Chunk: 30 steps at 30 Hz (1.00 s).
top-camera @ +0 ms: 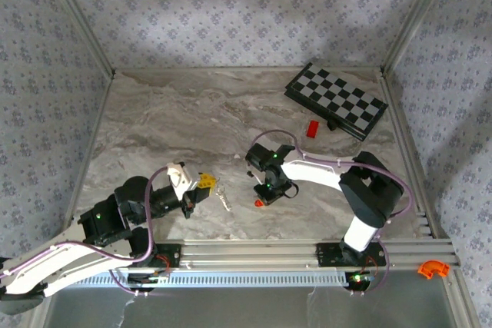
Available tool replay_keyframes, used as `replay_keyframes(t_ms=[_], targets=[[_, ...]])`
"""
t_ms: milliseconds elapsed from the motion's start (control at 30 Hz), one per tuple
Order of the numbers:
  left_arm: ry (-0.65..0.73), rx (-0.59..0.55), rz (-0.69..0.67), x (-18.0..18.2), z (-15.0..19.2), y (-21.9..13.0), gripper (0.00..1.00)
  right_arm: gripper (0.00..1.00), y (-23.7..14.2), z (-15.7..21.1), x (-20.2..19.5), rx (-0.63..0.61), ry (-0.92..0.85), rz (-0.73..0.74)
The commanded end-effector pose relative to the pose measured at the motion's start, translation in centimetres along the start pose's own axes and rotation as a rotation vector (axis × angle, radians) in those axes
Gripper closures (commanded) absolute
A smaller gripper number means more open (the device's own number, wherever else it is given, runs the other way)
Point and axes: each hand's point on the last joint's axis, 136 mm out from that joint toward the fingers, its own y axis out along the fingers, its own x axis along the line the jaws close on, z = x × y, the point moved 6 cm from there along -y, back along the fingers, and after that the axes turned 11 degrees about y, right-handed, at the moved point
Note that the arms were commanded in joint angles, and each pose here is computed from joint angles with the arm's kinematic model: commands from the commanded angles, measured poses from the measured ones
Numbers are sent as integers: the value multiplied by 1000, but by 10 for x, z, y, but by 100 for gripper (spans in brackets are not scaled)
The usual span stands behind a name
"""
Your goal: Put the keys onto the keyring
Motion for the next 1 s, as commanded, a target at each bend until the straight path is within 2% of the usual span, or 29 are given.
replay_keyframes(t_ms=[0, 233, 400, 600, 967], targets=[[-12, -79, 2, 1, -13, -4, 100, 88, 1, 7, -2, 29, 1, 3], [-14, -81, 2, 1, -13, -4, 100, 94, 0, 10, -6, 17, 16, 9], [-15, -81, 2, 1, -13, -3, 100, 98, 0, 10, -8, -35, 34, -12], [-15, -79, 3, 1, -13, -3, 100, 100, -4, 8, -5, -228, 21, -86], [-12, -79, 1, 1, -14, -2, 100, 100, -41, 21, -12, -621, -9, -201]])
